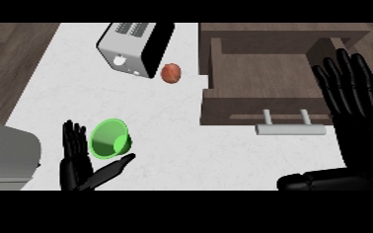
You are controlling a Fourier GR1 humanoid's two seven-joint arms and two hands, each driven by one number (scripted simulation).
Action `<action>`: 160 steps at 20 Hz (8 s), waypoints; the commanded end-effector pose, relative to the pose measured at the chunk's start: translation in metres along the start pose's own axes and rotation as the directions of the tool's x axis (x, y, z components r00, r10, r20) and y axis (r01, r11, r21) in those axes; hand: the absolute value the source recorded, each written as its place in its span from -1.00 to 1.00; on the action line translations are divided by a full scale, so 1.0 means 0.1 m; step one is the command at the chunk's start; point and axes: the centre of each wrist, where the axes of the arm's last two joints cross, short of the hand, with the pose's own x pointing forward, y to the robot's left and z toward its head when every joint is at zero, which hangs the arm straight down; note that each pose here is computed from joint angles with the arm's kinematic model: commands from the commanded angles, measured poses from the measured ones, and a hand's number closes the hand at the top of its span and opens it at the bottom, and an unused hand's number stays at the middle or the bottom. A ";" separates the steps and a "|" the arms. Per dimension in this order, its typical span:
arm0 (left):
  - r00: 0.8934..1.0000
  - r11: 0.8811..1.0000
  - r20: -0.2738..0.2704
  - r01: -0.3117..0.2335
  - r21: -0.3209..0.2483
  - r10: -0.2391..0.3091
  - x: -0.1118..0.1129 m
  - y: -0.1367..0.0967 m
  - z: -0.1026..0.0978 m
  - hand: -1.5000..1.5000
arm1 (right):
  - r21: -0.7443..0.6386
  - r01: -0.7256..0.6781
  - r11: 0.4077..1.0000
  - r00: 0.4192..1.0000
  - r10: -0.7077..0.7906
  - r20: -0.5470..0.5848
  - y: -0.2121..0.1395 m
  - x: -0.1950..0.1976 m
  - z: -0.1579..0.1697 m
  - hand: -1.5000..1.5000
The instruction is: Pick up the cup, place it into the drawer and close the drawer
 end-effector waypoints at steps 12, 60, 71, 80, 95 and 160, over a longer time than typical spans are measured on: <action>1.000 1.000 -0.019 0.007 0.013 -0.006 -0.54 0.19 -0.08 -1.00 | 0.012 0.004 1.000 1.000 -0.004 0.005 0.03 0.03 -0.20 -1.00; 0.940 0.896 0.125 -0.254 -0.363 0.318 -0.57 0.11 -0.58 1.00 | 0.009 -0.008 1.000 1.000 0.008 -0.016 0.02 -0.03 -0.05 -1.00; 0.908 0.781 0.139 -0.253 -0.571 0.395 0.25 -0.49 -0.92 1.00 | 0.013 -0.001 1.000 1.000 0.002 -0.023 -0.08 -0.03 -0.01 -1.00; 0.879 0.736 0.139 -0.284 -0.614 0.456 1.24 -1.02 -1.20 1.00 | 0.014 -0.024 1.000 0.999 0.024 -0.034 -0.13 -0.05 0.07 -1.00; 0.903 0.760 0.215 -0.162 -0.630 0.371 2.10 -2.15 -1.33 1.00 | -0.006 -0.034 0.999 0.999 0.034 -0.015 -0.27 -0.07 0.12 -1.00; 0.955 0.718 0.103 -0.136 -0.683 0.278 2.15 -3.43 -1.24 -1.00 | 0.116 0.111 0.987 0.993 -0.114 0.018 -0.25 0.14 -0.12 -1.00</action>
